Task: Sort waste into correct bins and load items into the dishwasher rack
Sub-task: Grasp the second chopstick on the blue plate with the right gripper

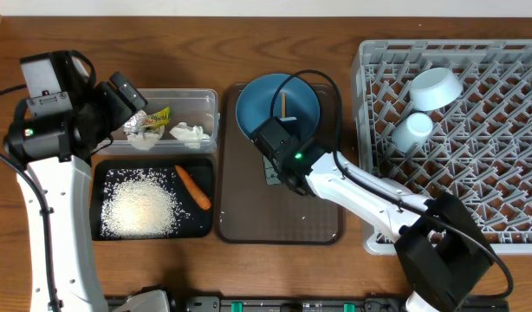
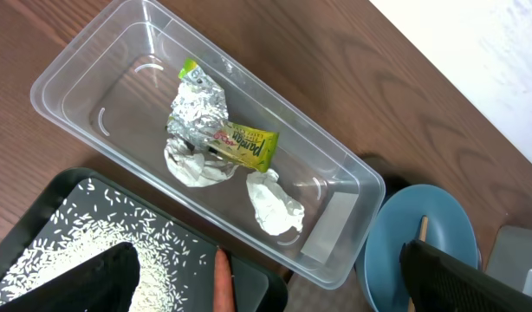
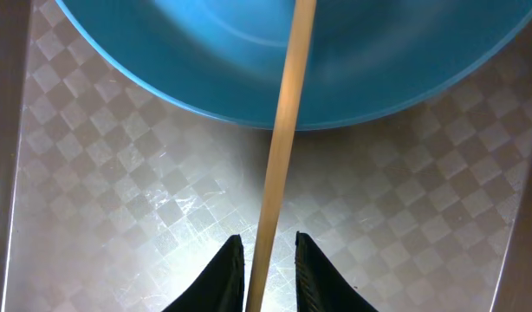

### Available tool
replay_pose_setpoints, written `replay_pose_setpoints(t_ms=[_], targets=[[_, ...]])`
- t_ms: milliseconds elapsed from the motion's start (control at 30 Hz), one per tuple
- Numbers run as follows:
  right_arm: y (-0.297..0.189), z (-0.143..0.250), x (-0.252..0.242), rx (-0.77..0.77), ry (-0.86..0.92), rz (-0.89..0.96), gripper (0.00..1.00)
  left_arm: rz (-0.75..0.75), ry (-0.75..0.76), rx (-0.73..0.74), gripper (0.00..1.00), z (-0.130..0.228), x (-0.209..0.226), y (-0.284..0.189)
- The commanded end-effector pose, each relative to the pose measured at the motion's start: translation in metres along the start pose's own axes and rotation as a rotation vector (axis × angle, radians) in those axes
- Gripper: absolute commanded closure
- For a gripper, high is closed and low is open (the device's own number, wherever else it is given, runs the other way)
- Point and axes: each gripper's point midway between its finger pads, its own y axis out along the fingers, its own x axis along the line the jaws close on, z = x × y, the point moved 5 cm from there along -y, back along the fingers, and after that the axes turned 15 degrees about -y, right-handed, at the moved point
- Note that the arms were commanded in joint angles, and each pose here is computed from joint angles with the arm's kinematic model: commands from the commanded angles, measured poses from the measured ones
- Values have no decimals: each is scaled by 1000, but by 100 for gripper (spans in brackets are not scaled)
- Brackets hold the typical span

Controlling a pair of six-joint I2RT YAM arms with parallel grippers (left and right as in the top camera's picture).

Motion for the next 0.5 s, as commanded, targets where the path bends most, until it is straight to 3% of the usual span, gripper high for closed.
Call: replay_pose_setpoints(t_ms=[0,100,333,467], targets=[[4,0,-6,3,-2,31,82,-18,6,-7,2,0,4,1],[4,0,-7,5,-1,32,88,-18,7,-7,2,0,4,1],[4,1,-7,7,-1,33,89,-18,6,-7,2,0,4,1],[4,1,-7,7,-1,33,96,-18,7,-7,2,0,4,1]])
